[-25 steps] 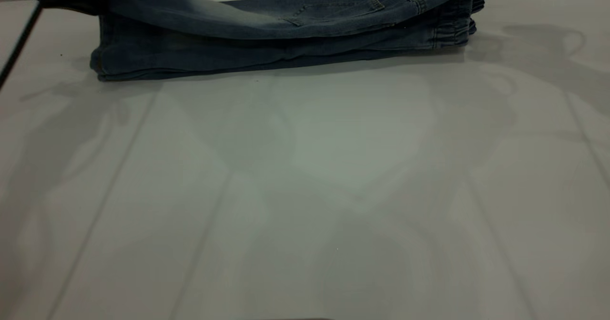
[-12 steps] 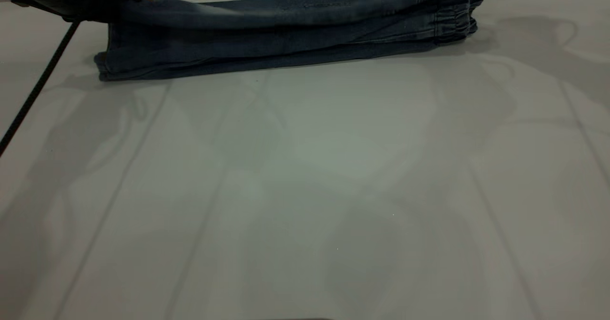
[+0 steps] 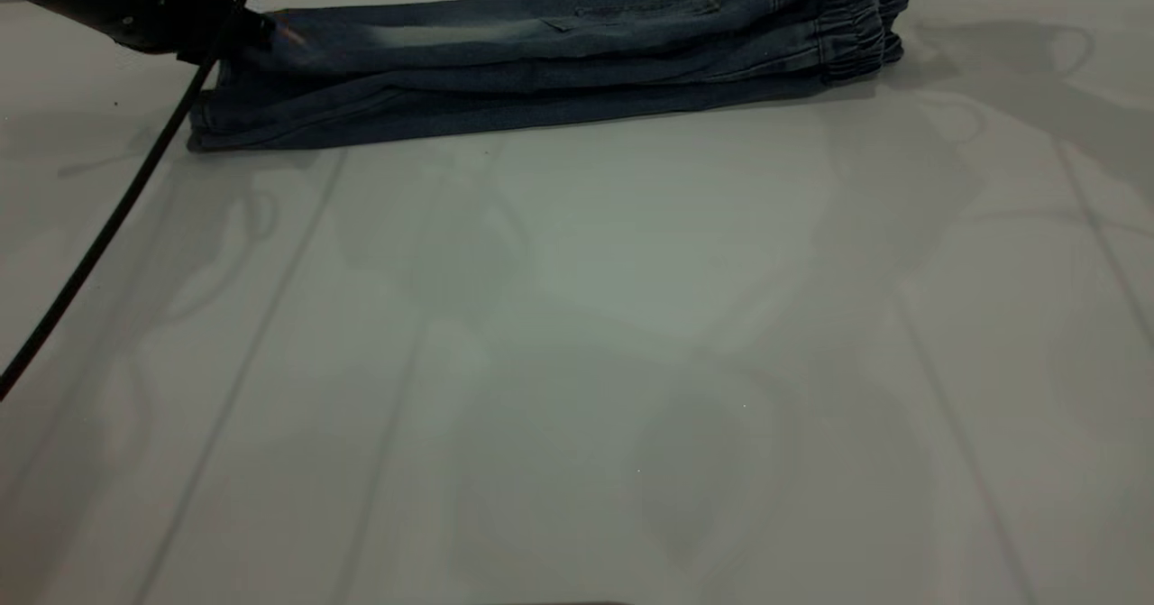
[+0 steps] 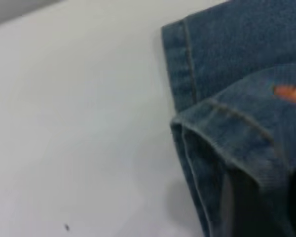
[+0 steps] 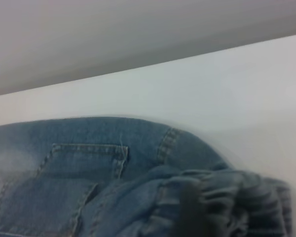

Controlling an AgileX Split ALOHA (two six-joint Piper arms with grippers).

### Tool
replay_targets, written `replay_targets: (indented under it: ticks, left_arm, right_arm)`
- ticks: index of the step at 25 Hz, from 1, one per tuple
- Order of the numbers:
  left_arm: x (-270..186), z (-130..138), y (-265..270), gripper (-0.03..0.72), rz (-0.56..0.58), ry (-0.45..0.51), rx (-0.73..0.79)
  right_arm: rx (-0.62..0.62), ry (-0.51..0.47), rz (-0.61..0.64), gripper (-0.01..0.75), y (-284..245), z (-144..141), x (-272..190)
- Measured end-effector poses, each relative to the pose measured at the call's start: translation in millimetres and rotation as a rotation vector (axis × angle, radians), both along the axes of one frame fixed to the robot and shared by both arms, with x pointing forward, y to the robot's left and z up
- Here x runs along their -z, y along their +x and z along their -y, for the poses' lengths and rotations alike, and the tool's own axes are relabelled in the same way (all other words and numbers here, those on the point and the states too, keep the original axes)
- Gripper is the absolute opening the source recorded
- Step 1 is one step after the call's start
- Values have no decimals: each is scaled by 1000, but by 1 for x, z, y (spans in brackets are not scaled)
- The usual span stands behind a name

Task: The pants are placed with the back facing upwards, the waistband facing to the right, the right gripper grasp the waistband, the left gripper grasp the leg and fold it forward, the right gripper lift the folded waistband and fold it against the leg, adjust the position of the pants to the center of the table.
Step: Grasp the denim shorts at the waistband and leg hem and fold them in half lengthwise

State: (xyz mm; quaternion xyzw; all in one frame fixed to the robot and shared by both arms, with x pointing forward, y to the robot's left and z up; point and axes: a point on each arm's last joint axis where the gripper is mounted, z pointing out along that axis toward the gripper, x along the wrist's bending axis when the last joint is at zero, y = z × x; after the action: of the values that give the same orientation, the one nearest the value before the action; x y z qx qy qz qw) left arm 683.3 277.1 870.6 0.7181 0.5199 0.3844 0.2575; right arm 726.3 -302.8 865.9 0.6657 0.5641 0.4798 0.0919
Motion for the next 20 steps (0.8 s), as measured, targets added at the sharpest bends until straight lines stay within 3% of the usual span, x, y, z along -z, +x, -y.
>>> replay_targets:
  ticks: [3, 5, 9, 15, 20]
  left_arm:
    - [-7, -1, 4, 372, 59, 29, 5]
    - [-17, -1, 6, 428, 76, 8, -12]
    - [-43, 4, 3, 462, -19, -90, -14]
    - [-44, 17, -21, 465, -364, -192, 73]
    - [-39, 17, -20, 465, -368, -187, 69]
  right_arm:
    - [8, 8, -3, 633, 0, 1, 0]
    - [20, 24, -6, 662, 1, 1, -2]
    - [15, 63, 40, 647, 4, 1, -27]
    - [-182, 183, 40, 572, -7, -13, -57]
    - [-361, 213, -55, 563, -21, -32, -54]
